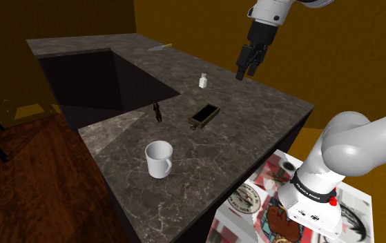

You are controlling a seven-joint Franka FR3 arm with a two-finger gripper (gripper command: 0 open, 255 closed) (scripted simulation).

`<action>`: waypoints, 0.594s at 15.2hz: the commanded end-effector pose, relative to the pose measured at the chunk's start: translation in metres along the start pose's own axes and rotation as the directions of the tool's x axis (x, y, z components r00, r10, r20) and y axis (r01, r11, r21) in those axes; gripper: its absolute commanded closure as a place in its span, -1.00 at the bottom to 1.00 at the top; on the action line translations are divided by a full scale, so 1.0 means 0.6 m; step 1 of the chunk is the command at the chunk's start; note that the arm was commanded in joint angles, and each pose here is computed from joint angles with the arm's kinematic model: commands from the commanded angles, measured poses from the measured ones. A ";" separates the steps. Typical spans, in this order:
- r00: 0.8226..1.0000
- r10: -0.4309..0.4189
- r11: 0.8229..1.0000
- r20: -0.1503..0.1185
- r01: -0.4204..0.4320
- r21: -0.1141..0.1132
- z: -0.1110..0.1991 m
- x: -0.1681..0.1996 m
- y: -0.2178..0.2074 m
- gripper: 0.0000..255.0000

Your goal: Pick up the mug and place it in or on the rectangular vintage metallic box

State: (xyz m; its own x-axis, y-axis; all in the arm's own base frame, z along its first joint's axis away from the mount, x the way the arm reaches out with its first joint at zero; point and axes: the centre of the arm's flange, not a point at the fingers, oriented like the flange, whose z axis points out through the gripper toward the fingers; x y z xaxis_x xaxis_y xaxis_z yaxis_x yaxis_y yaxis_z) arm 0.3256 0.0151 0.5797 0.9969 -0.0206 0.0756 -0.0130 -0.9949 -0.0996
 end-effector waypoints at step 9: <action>0.999 0.000 1.000 0.050 0.001 -0.010 0.113 0.063 -0.129 -1.00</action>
State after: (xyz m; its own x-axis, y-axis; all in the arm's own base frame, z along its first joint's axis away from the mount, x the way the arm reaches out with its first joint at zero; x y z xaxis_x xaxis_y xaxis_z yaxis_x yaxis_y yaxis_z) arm 0.3628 0.0864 0.5310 0.9994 -0.0155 0.0317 -0.0126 -0.9959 -0.0899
